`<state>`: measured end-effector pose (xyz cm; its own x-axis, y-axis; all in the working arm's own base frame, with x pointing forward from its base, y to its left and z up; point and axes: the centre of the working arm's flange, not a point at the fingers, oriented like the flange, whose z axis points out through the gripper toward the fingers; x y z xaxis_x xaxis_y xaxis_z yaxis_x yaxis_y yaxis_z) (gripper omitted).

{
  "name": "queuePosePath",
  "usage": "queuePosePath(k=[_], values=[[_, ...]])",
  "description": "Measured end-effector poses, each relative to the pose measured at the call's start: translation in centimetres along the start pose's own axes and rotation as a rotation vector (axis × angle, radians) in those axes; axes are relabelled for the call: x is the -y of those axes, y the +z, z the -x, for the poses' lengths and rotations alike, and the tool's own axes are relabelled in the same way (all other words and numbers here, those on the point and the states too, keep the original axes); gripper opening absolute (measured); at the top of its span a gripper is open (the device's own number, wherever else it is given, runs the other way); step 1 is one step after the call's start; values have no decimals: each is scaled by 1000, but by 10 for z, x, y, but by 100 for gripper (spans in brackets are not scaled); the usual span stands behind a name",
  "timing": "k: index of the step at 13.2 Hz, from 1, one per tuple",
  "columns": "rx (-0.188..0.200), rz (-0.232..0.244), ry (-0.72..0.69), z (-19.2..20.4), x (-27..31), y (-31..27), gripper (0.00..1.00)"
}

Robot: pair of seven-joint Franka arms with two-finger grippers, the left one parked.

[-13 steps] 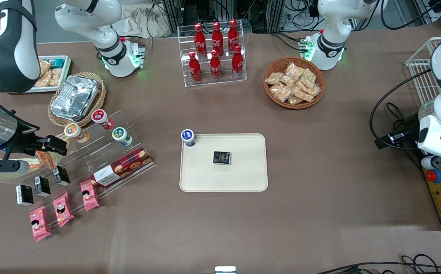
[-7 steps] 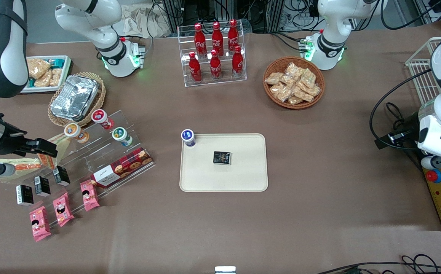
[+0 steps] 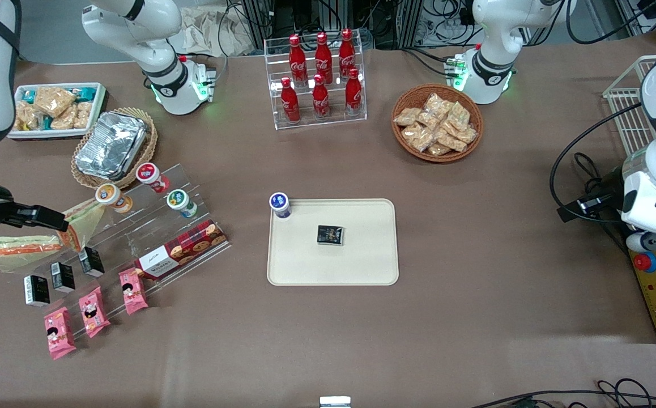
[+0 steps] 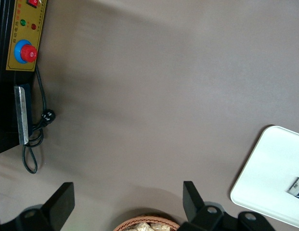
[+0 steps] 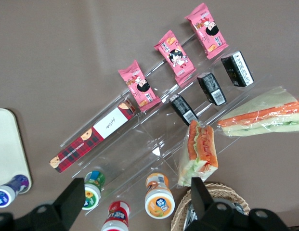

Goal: Place sandwich on tray
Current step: 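Move the right gripper over the rack toward the wrapped sandwiches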

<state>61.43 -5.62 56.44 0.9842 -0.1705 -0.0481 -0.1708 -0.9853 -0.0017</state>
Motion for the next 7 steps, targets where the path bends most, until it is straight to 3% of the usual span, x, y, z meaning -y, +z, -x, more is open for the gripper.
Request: queuePosePath(k=[7], values=[[58, -41, 93, 0, -93, 17, 98]])
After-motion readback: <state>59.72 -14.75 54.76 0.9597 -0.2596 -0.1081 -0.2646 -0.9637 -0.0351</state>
